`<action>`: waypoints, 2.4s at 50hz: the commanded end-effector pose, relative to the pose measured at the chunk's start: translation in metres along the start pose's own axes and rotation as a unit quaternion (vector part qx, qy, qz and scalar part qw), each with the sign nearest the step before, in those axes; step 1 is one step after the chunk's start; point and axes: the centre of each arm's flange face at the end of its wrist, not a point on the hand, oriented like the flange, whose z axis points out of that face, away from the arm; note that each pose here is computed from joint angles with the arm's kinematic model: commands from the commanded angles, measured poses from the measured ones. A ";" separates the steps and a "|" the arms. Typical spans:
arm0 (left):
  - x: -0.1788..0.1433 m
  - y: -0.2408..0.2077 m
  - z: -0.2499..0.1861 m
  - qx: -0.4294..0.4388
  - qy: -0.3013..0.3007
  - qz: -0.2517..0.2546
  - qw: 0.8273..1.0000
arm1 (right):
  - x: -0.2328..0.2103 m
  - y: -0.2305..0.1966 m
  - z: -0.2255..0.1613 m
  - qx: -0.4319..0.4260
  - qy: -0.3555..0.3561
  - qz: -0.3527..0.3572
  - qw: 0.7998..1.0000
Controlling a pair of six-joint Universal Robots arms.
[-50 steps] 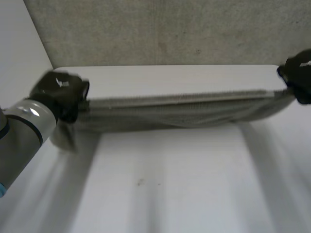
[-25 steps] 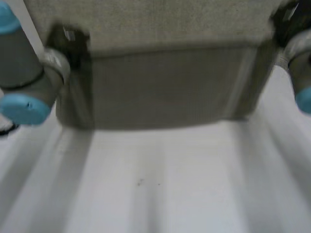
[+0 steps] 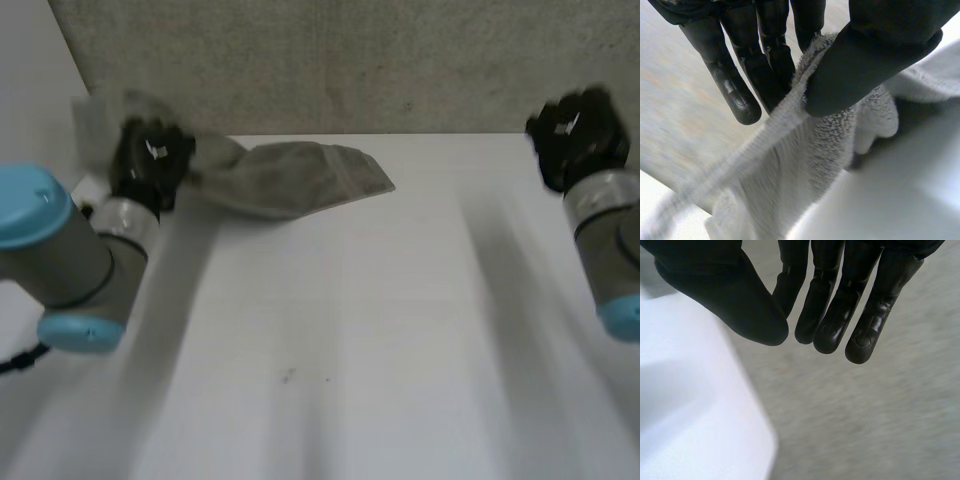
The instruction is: Fold the laundry
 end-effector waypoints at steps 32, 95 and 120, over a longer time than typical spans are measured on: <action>-0.060 -0.213 -0.085 0.126 -0.003 0.005 0.992 | -0.171 -0.052 -0.059 -0.083 -0.329 0.483 0.807; -0.071 -0.249 -0.128 0.131 0.009 -0.026 0.991 | -0.180 -0.045 -0.102 -0.113 -0.255 0.507 0.815; -0.077 -0.273 -0.146 0.156 -0.008 -0.051 0.986 | -0.208 -0.045 -0.079 -0.070 -0.200 0.551 0.807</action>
